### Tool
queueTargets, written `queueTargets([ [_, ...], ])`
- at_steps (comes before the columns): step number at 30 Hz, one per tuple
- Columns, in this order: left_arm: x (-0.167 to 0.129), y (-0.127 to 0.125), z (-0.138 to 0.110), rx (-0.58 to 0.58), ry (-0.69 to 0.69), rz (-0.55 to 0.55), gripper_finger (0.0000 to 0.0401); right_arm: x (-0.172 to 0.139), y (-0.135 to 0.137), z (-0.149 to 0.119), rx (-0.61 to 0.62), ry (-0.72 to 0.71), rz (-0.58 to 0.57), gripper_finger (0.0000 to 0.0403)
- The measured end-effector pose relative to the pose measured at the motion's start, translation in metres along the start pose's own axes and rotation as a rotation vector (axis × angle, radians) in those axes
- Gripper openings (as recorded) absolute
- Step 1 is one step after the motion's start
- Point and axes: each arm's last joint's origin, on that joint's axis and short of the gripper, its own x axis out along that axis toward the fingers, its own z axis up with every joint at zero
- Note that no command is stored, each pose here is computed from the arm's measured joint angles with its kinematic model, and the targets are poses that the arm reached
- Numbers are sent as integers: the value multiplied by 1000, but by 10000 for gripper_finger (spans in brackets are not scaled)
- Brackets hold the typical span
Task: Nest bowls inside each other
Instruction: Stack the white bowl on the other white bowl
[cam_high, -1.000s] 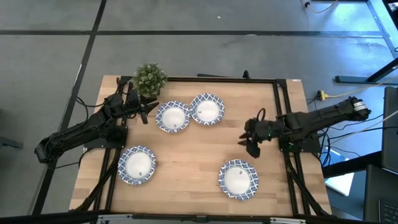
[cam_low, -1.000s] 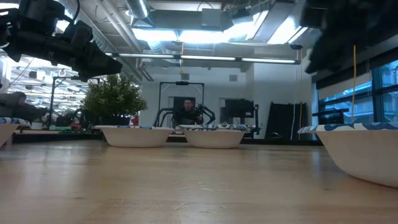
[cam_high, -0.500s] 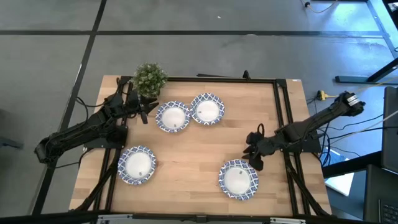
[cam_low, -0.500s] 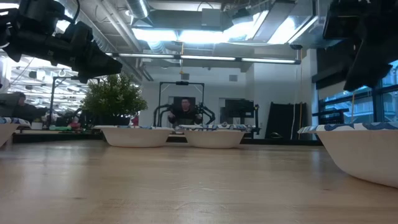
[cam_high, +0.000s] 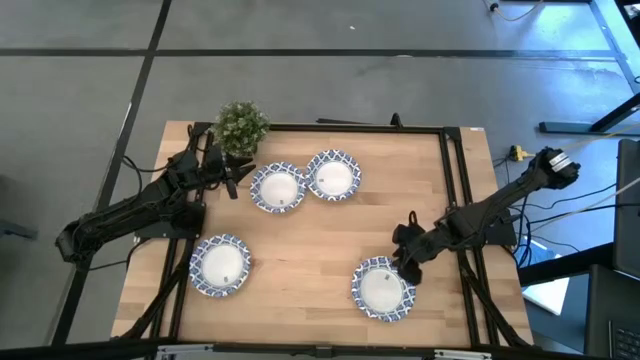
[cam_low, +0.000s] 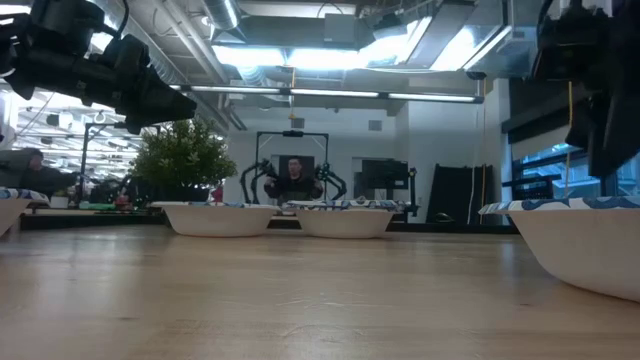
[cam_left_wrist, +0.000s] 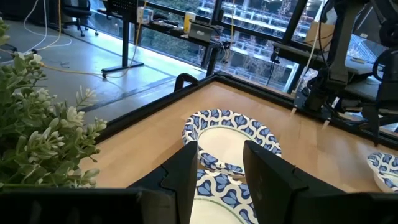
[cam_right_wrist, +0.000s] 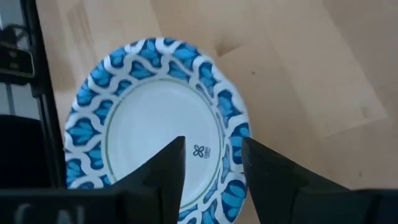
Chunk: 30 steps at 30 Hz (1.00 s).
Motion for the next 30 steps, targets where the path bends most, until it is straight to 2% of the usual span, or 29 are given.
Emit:
queueTargets([
  [4,0,0,0,-14,1,0,124,6,1,-2,-24,15,-14,188],
  [12,0,0,0,-50,1,0,124,13,0,-3,-28,29,-47,283],
  [15,0,0,0,-50,1,0,124,14,1,-2,-29,21,-36,304],
  [23,0,0,0,-50,1,1,124,13,8,3,-17,-28,43,314],
  [30,0,0,0,-50,1,1,124,13,10,7,-3,-97,36,314],
])
